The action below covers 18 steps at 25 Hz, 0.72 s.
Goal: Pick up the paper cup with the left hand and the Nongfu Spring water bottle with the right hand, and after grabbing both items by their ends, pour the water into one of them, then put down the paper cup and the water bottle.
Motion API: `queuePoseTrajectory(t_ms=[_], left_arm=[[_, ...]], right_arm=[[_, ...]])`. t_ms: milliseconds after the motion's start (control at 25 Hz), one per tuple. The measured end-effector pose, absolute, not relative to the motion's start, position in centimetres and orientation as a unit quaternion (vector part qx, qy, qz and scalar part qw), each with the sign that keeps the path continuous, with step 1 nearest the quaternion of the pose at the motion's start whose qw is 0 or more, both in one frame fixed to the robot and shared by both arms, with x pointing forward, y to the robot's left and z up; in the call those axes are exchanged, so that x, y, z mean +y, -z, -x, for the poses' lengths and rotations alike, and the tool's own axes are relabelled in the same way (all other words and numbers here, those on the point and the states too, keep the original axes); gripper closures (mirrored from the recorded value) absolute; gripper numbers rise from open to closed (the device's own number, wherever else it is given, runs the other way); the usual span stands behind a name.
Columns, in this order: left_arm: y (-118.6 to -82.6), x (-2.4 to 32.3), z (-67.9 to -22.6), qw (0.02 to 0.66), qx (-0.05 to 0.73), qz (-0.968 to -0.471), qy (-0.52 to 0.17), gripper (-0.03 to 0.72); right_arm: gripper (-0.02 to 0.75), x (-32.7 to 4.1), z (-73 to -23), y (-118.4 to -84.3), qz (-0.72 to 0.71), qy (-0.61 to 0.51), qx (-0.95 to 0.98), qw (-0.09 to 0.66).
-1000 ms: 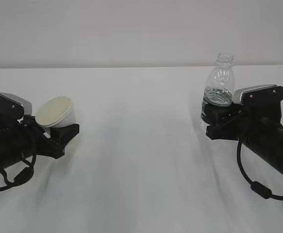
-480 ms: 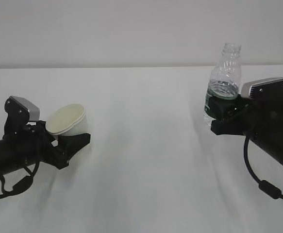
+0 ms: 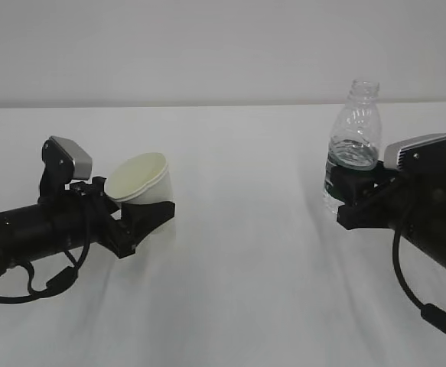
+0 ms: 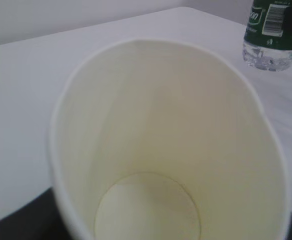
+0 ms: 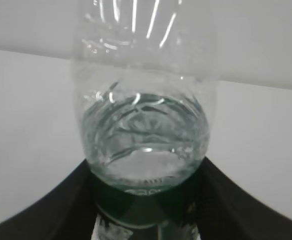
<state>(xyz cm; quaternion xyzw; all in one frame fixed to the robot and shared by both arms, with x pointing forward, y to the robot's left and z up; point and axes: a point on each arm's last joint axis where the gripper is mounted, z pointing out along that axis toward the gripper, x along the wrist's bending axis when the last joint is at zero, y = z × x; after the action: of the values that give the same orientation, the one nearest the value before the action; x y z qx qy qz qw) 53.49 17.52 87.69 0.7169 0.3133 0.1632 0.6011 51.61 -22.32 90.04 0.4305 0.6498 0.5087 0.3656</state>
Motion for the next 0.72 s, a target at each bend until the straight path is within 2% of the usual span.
queuePoseTrajectory(t_ms=[240, 720], left_arm=[[-88.0, 15.6, -53.3, 0.607, 0.288, -0.726, -0.147, 0.213], [-88.1, 13.1, -53.4, 0.59, 0.273, -0.749, -0.125, 0.214]], right_arm=[[0.327, -22.6, -50.1, -90.3, -0.433, -0.505, 0.653, 0.362], [0.328, -22.9, -49.2, -93.1, -0.421, -0.513, 0.646, 0.377]])
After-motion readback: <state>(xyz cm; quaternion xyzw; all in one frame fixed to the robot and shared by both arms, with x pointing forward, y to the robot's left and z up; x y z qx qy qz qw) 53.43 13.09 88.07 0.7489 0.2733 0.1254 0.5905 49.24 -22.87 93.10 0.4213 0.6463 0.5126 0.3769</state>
